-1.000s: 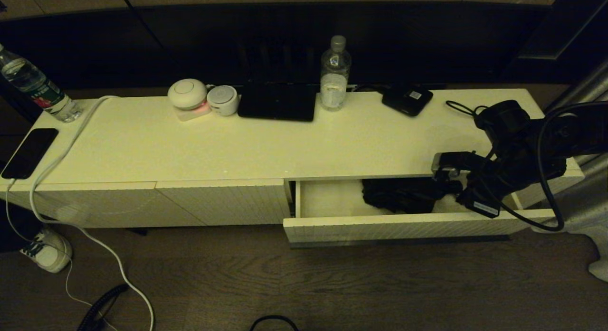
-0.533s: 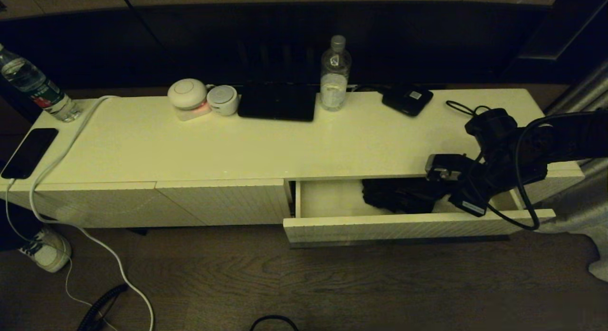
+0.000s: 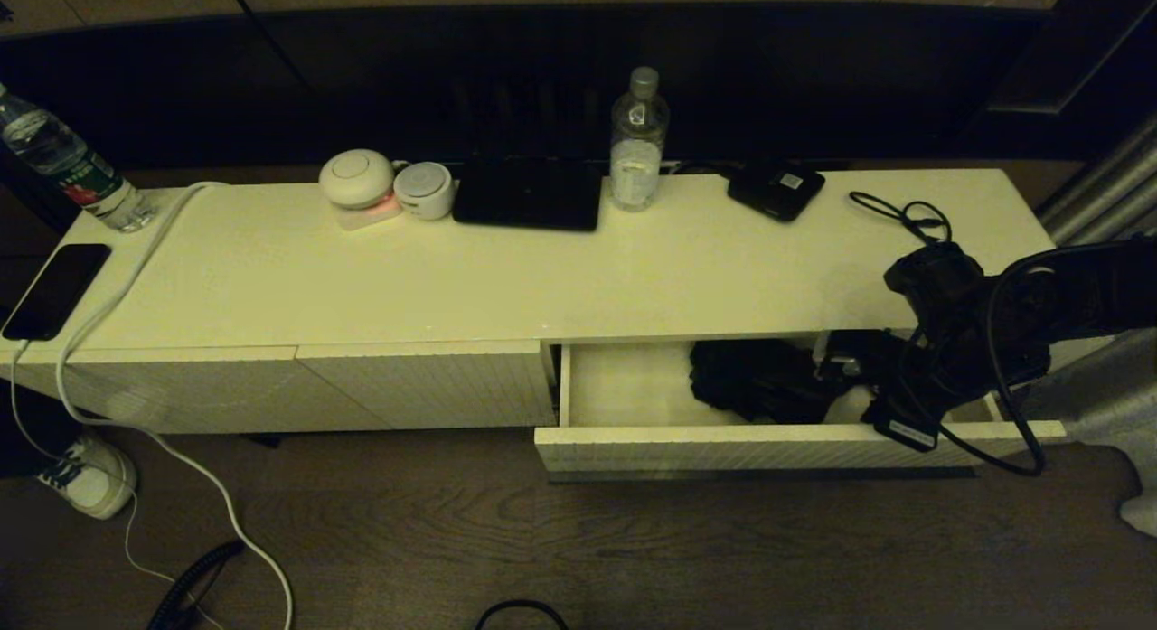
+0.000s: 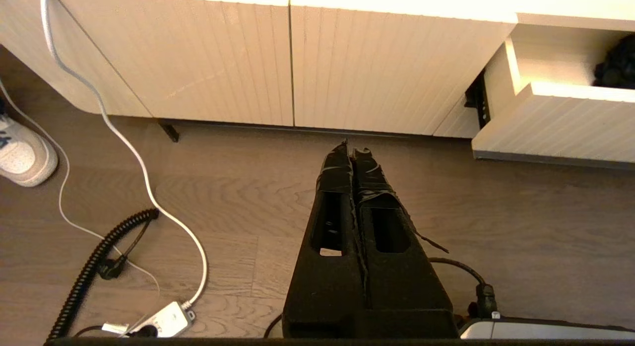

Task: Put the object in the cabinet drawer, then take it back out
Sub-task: Open the drawer

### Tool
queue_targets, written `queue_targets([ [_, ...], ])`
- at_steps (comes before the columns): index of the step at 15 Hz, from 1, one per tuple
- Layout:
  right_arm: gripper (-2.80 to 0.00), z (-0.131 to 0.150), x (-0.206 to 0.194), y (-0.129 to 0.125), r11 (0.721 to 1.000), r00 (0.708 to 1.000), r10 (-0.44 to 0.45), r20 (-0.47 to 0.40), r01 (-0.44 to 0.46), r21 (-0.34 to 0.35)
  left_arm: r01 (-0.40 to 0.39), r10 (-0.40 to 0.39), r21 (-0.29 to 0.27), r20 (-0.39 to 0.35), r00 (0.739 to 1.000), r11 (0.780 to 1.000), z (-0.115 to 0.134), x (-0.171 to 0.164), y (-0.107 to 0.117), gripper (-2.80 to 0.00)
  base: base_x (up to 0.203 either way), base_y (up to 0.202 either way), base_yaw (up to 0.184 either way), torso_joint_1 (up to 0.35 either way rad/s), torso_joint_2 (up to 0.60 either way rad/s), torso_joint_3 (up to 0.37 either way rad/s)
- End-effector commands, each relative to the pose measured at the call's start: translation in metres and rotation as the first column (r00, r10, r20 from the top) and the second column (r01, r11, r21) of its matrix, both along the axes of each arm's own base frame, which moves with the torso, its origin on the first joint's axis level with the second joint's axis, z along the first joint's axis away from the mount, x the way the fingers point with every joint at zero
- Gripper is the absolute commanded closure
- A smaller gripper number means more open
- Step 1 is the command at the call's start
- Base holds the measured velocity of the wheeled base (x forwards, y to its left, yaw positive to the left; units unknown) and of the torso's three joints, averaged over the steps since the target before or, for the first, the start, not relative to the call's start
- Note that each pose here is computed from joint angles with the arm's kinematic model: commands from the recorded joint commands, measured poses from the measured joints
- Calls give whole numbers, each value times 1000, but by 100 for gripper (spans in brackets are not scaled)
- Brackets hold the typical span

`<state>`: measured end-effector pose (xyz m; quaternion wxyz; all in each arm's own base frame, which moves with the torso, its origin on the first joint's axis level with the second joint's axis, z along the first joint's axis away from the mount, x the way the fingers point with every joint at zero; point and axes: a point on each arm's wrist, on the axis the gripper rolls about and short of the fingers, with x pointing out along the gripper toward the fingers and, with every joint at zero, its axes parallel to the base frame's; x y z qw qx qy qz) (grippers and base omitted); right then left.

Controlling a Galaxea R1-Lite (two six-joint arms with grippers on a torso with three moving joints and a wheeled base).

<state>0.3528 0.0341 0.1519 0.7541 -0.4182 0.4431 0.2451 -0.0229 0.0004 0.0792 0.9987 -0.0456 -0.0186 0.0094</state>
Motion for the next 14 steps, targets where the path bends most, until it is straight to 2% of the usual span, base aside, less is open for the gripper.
queue_targets([
  [1,0,3,-12,-1,1000,1000,7,-20,-7,-2,-1,1,-1,2,1000,1000,0,0,0,0,0,0,0,0,0,0],
  [5,0,0,-40,-3,999,988,34,-147,-34,5,-1,1,-1,2,1000,1000,0,0,0,0,0,0,0,0,0,0],
  [11,0,-14,-57,-3,998,969,60,-239,-63,-3,-1,1,-1,2,1000,1000,0,0,0,0,0,0,0,0,0,0],
  [14,0,-17,-61,-3,998,965,67,-253,-68,2,-1,1,-1,2,1000,1000,0,0,0,0,0,0,0,0,0,0],
])
